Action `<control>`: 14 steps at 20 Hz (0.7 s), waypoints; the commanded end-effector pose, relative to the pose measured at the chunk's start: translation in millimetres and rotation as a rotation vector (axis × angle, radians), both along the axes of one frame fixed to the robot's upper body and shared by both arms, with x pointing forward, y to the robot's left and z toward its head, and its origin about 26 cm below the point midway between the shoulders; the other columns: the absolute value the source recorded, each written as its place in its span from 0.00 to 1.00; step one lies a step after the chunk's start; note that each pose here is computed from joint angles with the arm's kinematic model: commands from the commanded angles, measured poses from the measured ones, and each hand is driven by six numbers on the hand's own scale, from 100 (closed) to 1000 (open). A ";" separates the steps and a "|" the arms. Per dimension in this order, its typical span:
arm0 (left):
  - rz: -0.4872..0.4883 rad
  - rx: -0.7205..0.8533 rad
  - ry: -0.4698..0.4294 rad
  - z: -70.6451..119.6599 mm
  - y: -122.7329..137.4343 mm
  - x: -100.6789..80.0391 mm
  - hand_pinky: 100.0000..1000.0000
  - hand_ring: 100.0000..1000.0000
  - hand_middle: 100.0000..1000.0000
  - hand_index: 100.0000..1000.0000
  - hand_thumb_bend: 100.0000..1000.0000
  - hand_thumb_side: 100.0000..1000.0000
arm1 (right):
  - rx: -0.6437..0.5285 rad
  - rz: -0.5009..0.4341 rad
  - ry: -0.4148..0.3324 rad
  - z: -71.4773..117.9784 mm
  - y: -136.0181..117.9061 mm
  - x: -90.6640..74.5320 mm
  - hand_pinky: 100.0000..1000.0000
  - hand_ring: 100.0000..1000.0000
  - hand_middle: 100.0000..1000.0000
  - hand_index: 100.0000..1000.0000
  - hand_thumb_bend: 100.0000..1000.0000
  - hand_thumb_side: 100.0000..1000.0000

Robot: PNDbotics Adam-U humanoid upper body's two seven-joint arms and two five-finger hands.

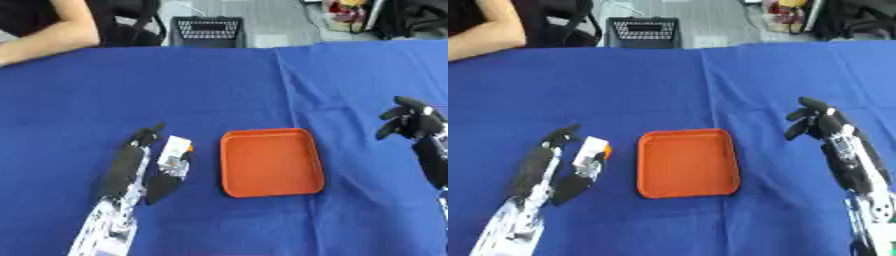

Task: Pick up objects on the table and place them in the box.

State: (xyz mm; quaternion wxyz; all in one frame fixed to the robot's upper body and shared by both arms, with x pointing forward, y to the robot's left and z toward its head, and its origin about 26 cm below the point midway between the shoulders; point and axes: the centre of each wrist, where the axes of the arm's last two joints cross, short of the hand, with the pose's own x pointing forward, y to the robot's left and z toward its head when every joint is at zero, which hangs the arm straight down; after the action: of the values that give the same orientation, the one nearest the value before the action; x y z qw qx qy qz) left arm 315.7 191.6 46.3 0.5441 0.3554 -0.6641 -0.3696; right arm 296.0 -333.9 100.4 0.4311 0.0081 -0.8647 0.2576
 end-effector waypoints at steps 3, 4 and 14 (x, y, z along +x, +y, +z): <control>0.010 0.003 -0.006 2.9 -0.4 3.7 1.00 1.00 0.69 1.00 0.47 0.65 | -0.014 -0.002 -0.010 4.5 -2.3 -0.8 0.49 0.49 0.61 0.87 0.00 0.90; 0.010 0.005 -0.002 2.4 -0.3 4.0 1.00 1.00 0.66 1.00 0.51 0.66 | -0.014 -0.001 -0.010 4.5 -2.2 -0.7 0.49 0.49 0.61 0.87 0.00 0.90; 0.016 0.033 0.044 -2.6 3.7 10.3 1.00 1.00 0.57 1.00 0.53 0.70 | -0.016 0.001 -0.008 4.0 -2.3 -0.7 0.49 0.49 0.61 0.87 0.00 0.90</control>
State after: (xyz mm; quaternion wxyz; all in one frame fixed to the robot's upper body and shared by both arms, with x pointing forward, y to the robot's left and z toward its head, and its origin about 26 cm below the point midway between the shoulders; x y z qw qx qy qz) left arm 322.7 194.2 37.5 0.5616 0.3567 -0.6393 -0.3856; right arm 296.0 -334.0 100.3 0.4320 0.0088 -0.8640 0.2585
